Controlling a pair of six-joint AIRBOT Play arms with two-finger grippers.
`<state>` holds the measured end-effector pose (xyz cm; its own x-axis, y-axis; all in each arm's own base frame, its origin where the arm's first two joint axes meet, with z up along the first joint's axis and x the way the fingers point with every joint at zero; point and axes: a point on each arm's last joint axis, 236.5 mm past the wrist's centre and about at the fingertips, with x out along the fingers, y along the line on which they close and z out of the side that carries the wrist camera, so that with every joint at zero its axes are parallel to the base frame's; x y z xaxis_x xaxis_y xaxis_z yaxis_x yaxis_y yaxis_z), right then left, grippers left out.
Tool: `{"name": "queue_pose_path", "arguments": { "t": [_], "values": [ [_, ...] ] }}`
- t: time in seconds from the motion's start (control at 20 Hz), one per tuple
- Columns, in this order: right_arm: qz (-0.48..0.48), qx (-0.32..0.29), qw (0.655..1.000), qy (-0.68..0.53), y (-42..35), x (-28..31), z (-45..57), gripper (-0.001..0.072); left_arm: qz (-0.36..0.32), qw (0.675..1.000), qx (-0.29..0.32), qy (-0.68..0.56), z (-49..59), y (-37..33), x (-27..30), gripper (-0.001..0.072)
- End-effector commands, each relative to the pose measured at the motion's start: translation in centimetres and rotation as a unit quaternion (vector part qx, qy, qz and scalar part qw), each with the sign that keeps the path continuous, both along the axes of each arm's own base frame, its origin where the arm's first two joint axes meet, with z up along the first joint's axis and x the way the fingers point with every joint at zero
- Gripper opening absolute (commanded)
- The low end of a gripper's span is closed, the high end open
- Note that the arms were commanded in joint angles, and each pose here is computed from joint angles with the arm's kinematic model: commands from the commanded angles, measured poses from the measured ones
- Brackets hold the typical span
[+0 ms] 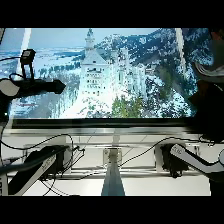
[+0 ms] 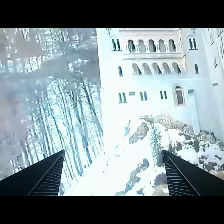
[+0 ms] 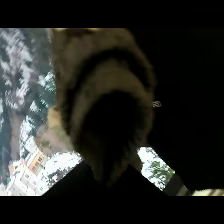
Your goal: Fold the clothes and pants, and hang the long-sleeved shirts on hangers.
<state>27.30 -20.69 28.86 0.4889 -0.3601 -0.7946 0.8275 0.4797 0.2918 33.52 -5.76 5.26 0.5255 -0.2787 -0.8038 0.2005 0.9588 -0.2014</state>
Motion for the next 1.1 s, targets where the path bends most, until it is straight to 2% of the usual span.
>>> {"name": "queue_pose_path", "arguments": {
  "t": [0.0,0.1,0.25,0.4,0.45,0.5,0.6,0.8,0.85,1.0,1.05],
  "values": [
    [-0.098,0.008,0.995,-0.005,-1.2,-6.1,1.4,0.0027,0.0,1.0,0.0,-0.001,0.0,0.0,0.0,0.0692],
    [-0.111,0.0,0.994,-0.014,-1.2,-7.1,2.1,0.0028,0.0,1.0,0.0,-0.001,0.0,0.0,0.0,0.0692],
    [-0.114,0.0,0.993,-0.017,-0.7,-7.7,2.4,0.0153,0.0,1.0,0.0,-0.001,0.0,0.0,0.0,0.0692],
    [-0.182,0.035,0.982,-0.034,-0.5,-8.7,2.2,0.0161,0.0,1.0,0.0,-0.001,0.0,0.0,0.0,0.0692],
    [-0.208,0.048,0.976,-0.048,-0.5,-8.8,2.2,0.0198,0.0,1.0,0.0,0.0,0.0,0.0,0.0,0.0692],
    [-0.232,0.06,0.969,-0.06,-0.5,-8.8,2.3,0.0328,0.0,1.0,0.0,-0.001,0.0,0.0,0.0,0.0692],
    [-0.258,0.075,0.96,-0.074,-0.5,-8.8,2.2,0.0719,0.0,1.0,0.0,-0.001,0.0,0.0,0.0,0.0693],
    [-0.259,0.051,0.957,-0.12,-1.9,-7.6,3.8,0.0706,0.0,1.0,0.0,-0.001,0.0,0.0,0.0,0.0692],
    [-0.252,0.039,0.958,-0.131,-2.4,-7.2,4.4,0.0684,0.0,1.0,0.0,-0.001,0.0,0.0,0.0,0.0692],
    [-0.186,-0.025,0.974,-0.124,-3.5,-6.1,5.6,0.0677,0.0,1.0,0.0,-0.001,0.0,0.0,0.0,0.0692],
    [-0.16,-0.046,0.98,-0.11,-3.8,-5.7,5.6,0.0574,0.0,1.0,0.0,-0.001,0.0,0.0,0.0,0.0692]
  ]
}}
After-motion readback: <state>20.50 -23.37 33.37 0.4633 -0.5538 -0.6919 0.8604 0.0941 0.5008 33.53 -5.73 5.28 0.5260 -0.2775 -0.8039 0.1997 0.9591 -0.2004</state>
